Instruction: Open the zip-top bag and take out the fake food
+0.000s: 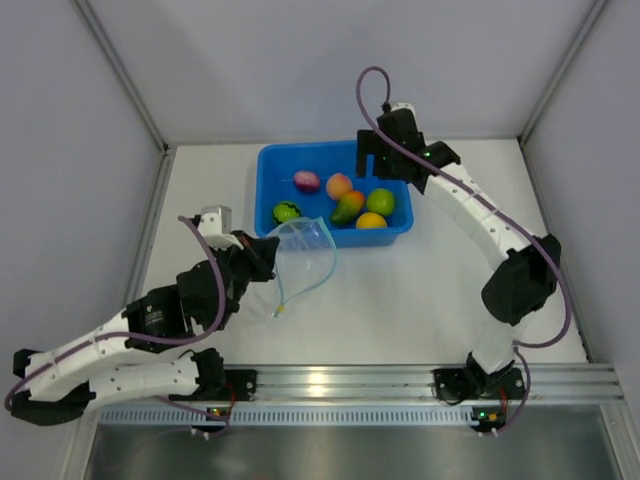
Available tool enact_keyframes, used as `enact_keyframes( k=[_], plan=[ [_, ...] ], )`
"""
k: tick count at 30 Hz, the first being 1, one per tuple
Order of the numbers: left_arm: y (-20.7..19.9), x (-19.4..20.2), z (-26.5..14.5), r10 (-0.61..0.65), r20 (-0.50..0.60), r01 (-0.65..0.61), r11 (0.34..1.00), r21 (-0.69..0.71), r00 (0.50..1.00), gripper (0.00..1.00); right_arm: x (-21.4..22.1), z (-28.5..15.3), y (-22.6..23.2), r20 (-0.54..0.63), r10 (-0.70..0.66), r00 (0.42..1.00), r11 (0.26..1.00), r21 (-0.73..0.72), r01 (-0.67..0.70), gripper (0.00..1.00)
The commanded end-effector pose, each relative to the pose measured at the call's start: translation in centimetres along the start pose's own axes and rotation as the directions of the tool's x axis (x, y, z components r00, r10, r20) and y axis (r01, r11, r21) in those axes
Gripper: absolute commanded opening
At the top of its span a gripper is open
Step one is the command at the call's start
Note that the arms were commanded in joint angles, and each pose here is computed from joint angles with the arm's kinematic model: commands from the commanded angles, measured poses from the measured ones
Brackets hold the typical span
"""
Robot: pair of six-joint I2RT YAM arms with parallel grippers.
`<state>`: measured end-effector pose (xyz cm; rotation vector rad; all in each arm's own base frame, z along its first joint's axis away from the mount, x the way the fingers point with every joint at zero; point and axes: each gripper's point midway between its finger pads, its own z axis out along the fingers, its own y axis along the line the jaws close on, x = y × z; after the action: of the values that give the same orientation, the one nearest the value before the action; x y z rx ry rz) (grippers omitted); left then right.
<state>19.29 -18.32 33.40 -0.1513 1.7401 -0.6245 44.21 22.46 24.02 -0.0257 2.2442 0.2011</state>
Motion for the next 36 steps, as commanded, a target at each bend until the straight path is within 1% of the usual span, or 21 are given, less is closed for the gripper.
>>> enact_keyframes(
  k=[1, 5, 6, 8, 9, 11, 12, 14, 15, 17, 18, 20, 21, 25, 26, 28, 31, 32, 34, 35, 36],
  plan=[
    [-0.6, -1.7, -0.3, 0.141, 0.003, -0.141, 0.99, 0.018, 0.99, 0.0, -3.9, -6.3, -1.2, 0.131, 0.025, 0.991, 0.999, -0.029, -0.021, 0.99],
    [-1.4, -1.0, 0.5, 0.294, -0.054, -0.293, 0.956, 0.021, 0.954, 0.0, -3.0, -8.9, -3.5, 0.104, 0.038, 0.994, 0.999, -0.015, -0.036, 0.99],
    [-1.6, 0.0, 1.2, 0.335, -0.084, -0.335, 0.942, 0.012, 0.938, 0.0, -3.3, -10.3, -4.1, 0.123, 0.039, 0.992, 0.999, -0.015, -0.037, 0.99],
    [-2.1, 0.7, 1.7, 0.366, -0.114, -0.367, 0.93, 0.012, 0.924, 0.0, -2.0, -11.2, -5.3, 0.103, 0.035, 0.994, 0.999, 0.0, -0.035, 0.99],
    [-2.5, 1.8, 2.3, 0.388, -0.14, -0.39, 0.921, 0.017, 0.911, 0.0, -2.4, -13.0, -5.9, 0.137, 0.045, 0.99, 0.999, -0.007, -0.045, 0.99],
    [-3.4, 3.4, 3.2, 0.397, -0.178, -0.398, 0.917, 0.031, 0.9, 0.0, -1.3, -14.0, -7.1, 0.141, 0.046, 0.989, 0.999, 0.004, -0.047, 0.99],
    [-3.7, 4.0, 3.5, 0.4, -0.191, -0.4, 0.916, 0.036, 0.897, 0.0, -1.6, -15.9, -7.6, 0.181, 0.056, 0.982, 0.998, -0.006, -0.056, 0.99],
    [-4.4, 5.4, 4.3, 0.396, -0.223, -0.399, 0.916, 0.035, 0.891, 0.0, -0.5, -16.9, -8.6, 0.189, 0.058, 0.98, 0.998, 0.004, -0.06, 0.99],
    [-4.5, 5.9, 4.5, 0.387, -0.232, -0.391, 0.92, 0.033, 0.892, 0.0, -0.8, -18.8, -9.1, 0.233, 0.063, 0.97, 0.998, -0.004, -0.064, 1.0],
    [-5.0, 7.2, 5.0, 0.373, -0.259, -0.379, 0.925, 0.028, 0.891, 0.0, 0.0, -19.9, -10.3, 0.249, 0.069, 0.966, 0.997, 0.02, -0.076, 0.99],
    [-5.2, 7.7, 5.1, 0.367, -0.268, -0.373, 0.927, 0.031, 0.891, 0.0, -0.1, -21.6, -10.9, 0.288, 0.073, 0.955, 0.996, 0.025, -0.084, 0.99],
    [-5.9, 9.2, 5.5, 0.343, -0.298, -0.348, 0.937, 0.038, 0.891, 0.0, 0.3, -22.8, -11.7, 0.313, 0.07, 0.947, 0.996, 0.039, -0.086, 0.99],
    [-6.6, 9.5, 5.5, 0.331, -0.309, -0.331, 0.942, 0.054, 0.891, 0.0, 0.3, -24.2, -12.5, 0.35, 0.078, 0.933, 0.994, 0.05, -0.102, 0.99],
    [-9.2, 11.9, 5.8, 0.317, -0.36, -0.289, 0.948, 0.13, 0.878, 0.0, 0.7, -26.9, -14.0, 0.415, 0.083, 0.906, 0.99, 0.073, -0.124, 0.99],
    [-9.8, 12.8, 5.9, 0.325, -0.375, -0.289, 0.945, 0.15, 0.868, 0.04, 0.7, -27.3, -14.3, 0.423, 0.083, 0.902, 0.989, 0.08, -0.128, 0.99],
    [-11.6, 13.8, 5.6, 0.325, -0.396, -0.254, 0.942, 0.221, 0.859, 0.07, 1.2, -28.2, -15.0, 0.425, 0.088, 0.901, 0.985, 0.1, -0.143, 0.99],
    [-13.3, 15.2, 5.1, 0.334, -0.425, -0.218, 0.929, 0.298, 0.841, 0.18, 2.1, -28.6, -15.9, 0.417, 0.083, 0.905, 0.979, 0.137, -0.153, 0.99],
    [-13.5, 15.4, 5.2, 0.336, -0.426, -0.215, 0.927, 0.306, 0.84, 0.3, 2.4, -28.4, -16.1, 0.411, 0.078, 0.908, 0.978, 0.147, -0.151, 0.99],
    [-13.3, 15.3, 5.2, 0.334, -0.424, -0.219, 0.93, 0.296, 0.842, 0.44, 3.0, -28.3, -16.4, 0.407, 0.069, 0.911, 0.977, 0.158, -0.145, 0.99],
    [-13.2, 15.0, 5.1, 0.328, -0.417, -0.216, 0.931, 0.293, 0.848, 0.54, 3.1, -28.2, -16.5, 0.407, 0.065, 0.911, 0.977, 0.158, -0.14, 0.99],
    [-13.0, 14.6, 5.0, 0.323, -0.409, -0.215, 0.933, 0.287, 0.854, 0.59, 3.3, -28.5, -16.6, 0.411, 0.063, 0.909, 0.977, 0.16, -0.14, 1.0]
  ],
)
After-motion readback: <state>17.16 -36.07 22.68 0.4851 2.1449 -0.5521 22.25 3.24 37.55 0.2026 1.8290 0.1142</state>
